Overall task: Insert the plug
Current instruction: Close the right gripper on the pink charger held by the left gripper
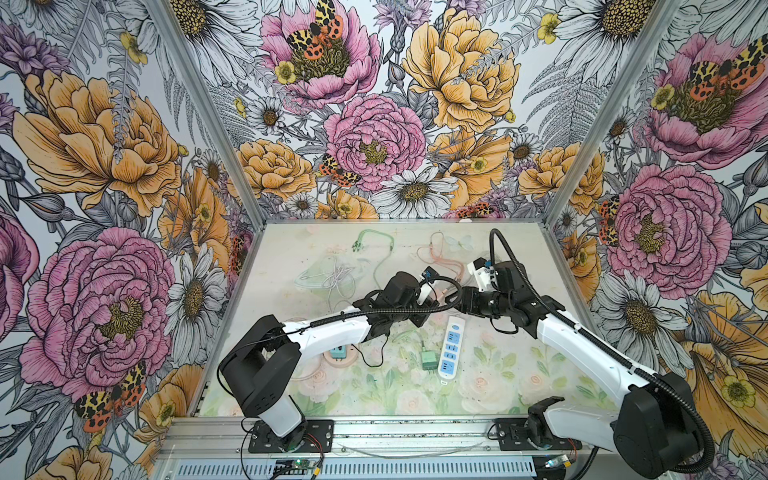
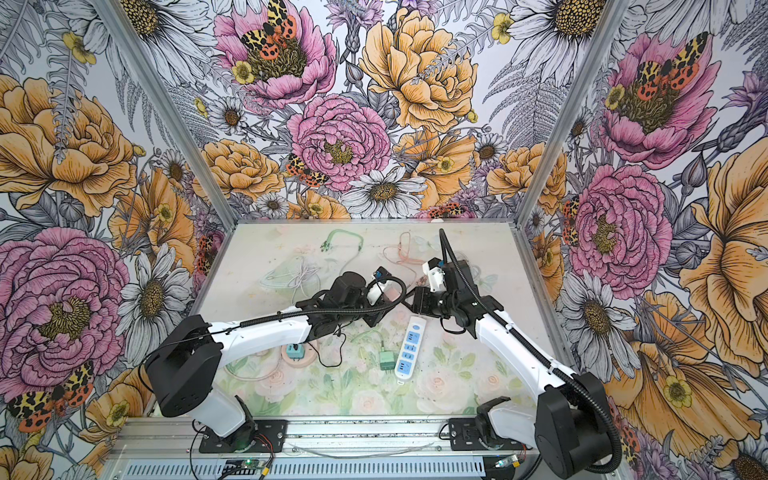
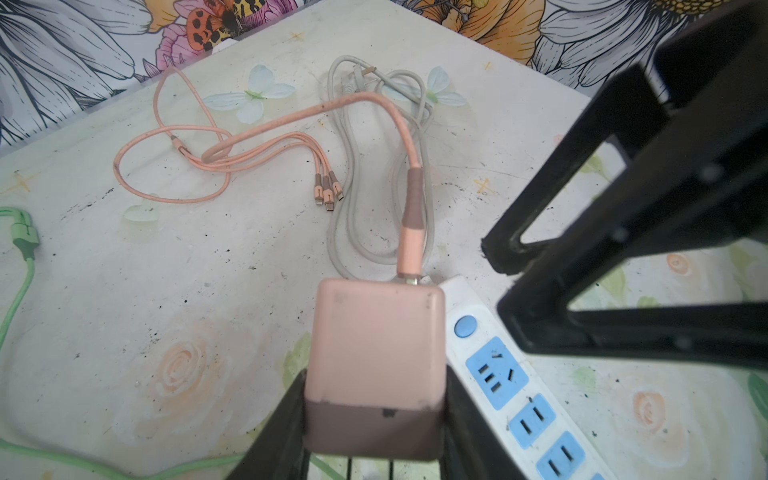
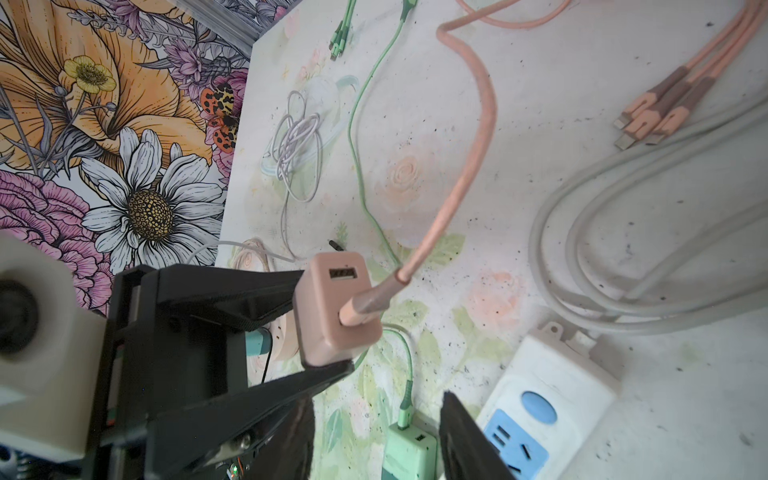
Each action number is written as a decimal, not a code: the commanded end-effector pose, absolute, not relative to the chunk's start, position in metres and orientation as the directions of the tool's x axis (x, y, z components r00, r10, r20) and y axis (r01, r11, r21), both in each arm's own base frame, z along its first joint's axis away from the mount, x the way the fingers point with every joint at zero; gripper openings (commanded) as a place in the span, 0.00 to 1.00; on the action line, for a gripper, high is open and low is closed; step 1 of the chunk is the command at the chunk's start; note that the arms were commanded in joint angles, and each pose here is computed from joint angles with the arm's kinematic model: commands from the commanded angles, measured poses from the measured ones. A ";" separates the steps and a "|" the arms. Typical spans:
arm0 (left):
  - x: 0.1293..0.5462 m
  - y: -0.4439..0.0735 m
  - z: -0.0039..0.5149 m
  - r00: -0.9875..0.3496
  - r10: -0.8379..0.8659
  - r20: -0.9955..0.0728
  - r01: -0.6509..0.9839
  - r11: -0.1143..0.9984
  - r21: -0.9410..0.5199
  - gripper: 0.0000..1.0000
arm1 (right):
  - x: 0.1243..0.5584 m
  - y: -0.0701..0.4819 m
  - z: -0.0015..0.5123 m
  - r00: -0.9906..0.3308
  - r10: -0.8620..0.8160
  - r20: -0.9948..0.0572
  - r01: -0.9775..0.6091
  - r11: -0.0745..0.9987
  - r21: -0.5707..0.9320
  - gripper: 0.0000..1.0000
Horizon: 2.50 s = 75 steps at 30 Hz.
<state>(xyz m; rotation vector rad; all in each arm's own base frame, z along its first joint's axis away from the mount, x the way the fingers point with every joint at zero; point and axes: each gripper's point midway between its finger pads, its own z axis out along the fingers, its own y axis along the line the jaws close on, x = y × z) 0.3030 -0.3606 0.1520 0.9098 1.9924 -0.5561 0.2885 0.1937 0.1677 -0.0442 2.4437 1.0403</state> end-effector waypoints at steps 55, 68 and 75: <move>0.275 -0.379 0.179 -0.245 0.361 -0.900 0.887 0.457 -0.058 0.24 | 0.285 0.223 0.167 -0.885 0.055 -0.462 -0.339 0.603 0.723 0.28; 0.281 -0.369 0.177 -0.262 0.357 -0.897 0.859 0.510 -0.048 0.54 | 0.291 0.212 0.168 -0.851 0.061 -0.522 -0.360 0.655 0.664 0.00; 0.261 -0.358 0.176 -0.341 0.364 -0.867 0.861 0.492 -0.132 0.60 | 0.295 0.200 0.175 -0.802 -0.015 -0.598 -0.439 0.694 0.571 0.00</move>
